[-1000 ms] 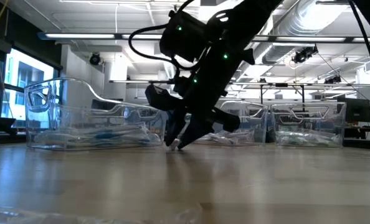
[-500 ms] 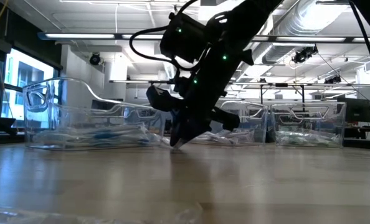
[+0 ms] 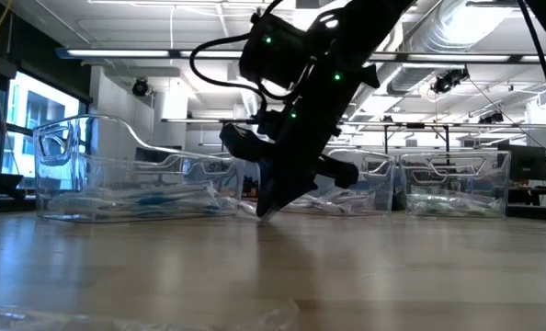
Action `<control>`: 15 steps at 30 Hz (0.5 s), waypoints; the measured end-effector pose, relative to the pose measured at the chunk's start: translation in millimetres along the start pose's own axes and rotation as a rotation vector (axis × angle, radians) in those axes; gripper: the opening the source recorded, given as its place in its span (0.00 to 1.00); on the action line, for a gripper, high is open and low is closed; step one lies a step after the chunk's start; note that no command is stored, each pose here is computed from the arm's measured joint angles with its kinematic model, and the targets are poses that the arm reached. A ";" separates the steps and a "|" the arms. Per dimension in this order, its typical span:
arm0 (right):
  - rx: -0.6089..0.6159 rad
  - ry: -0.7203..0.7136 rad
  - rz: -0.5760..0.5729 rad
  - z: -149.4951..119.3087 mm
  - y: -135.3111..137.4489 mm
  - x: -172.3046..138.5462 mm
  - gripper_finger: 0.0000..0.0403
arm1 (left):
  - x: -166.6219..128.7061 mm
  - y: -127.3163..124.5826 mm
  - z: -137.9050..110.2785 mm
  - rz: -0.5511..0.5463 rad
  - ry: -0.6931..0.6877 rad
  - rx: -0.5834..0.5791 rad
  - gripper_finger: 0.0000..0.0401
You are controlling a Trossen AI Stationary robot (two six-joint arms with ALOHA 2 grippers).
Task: Pick & Place Toothbrushes
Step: Put the purple toothbrush into the top center transparent bin
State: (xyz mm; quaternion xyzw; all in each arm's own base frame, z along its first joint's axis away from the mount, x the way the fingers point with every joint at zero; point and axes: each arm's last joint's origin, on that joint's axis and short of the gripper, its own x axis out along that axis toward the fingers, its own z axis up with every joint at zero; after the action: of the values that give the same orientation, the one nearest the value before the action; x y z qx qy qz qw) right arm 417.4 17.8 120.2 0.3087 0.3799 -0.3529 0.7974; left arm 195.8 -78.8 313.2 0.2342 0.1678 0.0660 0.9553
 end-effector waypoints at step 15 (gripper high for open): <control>-0.112 0.109 -0.022 -20.6 5.8 -45.4 0.00 | 0.0 -0.5 -1.7 -0.004 0.015 0.011 0.51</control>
State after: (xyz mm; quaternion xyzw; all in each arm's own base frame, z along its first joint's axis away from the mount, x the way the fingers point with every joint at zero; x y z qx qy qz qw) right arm 393.0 51.6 148.1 0.2782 0.4455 -0.3223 0.7876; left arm 195.2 -78.5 311.6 0.2389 0.1756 0.0649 0.9528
